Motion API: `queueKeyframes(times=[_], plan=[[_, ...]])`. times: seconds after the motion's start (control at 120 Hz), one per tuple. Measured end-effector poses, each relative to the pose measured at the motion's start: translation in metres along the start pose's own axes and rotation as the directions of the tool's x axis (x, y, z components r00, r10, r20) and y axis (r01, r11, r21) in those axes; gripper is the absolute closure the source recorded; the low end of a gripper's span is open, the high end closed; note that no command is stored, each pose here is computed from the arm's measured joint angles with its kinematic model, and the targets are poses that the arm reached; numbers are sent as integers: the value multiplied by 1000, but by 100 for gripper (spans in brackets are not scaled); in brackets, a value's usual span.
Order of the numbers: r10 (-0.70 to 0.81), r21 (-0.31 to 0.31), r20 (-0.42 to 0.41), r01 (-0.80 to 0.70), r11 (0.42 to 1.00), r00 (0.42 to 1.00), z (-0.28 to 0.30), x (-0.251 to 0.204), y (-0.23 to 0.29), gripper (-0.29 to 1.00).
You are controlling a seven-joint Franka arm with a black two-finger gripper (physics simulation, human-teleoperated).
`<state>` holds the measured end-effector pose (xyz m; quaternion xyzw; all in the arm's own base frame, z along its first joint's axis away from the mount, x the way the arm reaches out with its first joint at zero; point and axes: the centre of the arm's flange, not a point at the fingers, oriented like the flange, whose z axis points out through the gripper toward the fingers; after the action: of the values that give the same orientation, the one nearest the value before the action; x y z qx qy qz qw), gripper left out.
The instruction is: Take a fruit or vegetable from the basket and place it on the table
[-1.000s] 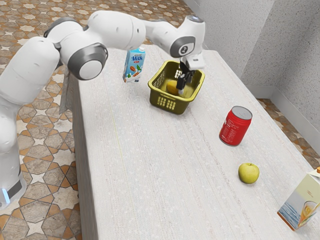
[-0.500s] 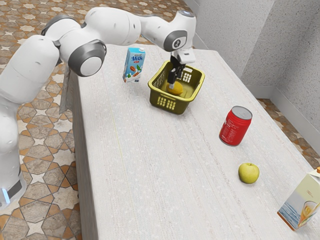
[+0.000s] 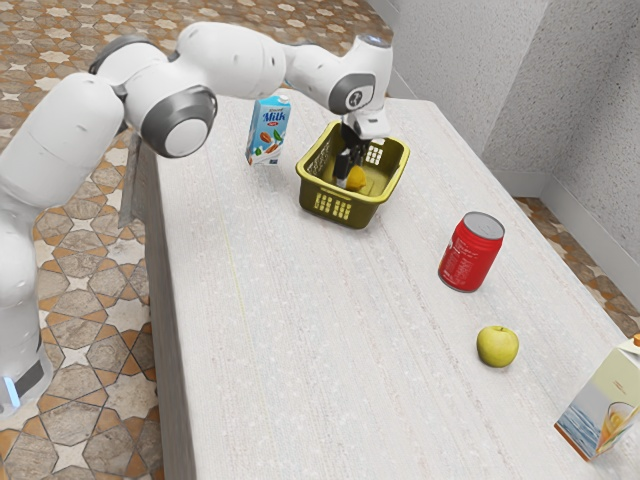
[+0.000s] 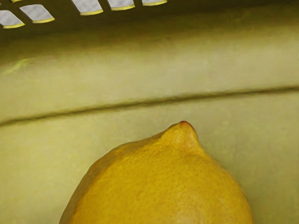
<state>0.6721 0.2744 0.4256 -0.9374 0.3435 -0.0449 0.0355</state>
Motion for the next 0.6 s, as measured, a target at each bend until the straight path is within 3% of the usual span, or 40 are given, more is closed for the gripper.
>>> queueKeyframes(times=[0.325,0.6], plan=[[-6,-13,-2,6,1000,1000,8,-3,-2,5],[-21,-20,-20,20,1000,1000,7,-5,-3,30]])
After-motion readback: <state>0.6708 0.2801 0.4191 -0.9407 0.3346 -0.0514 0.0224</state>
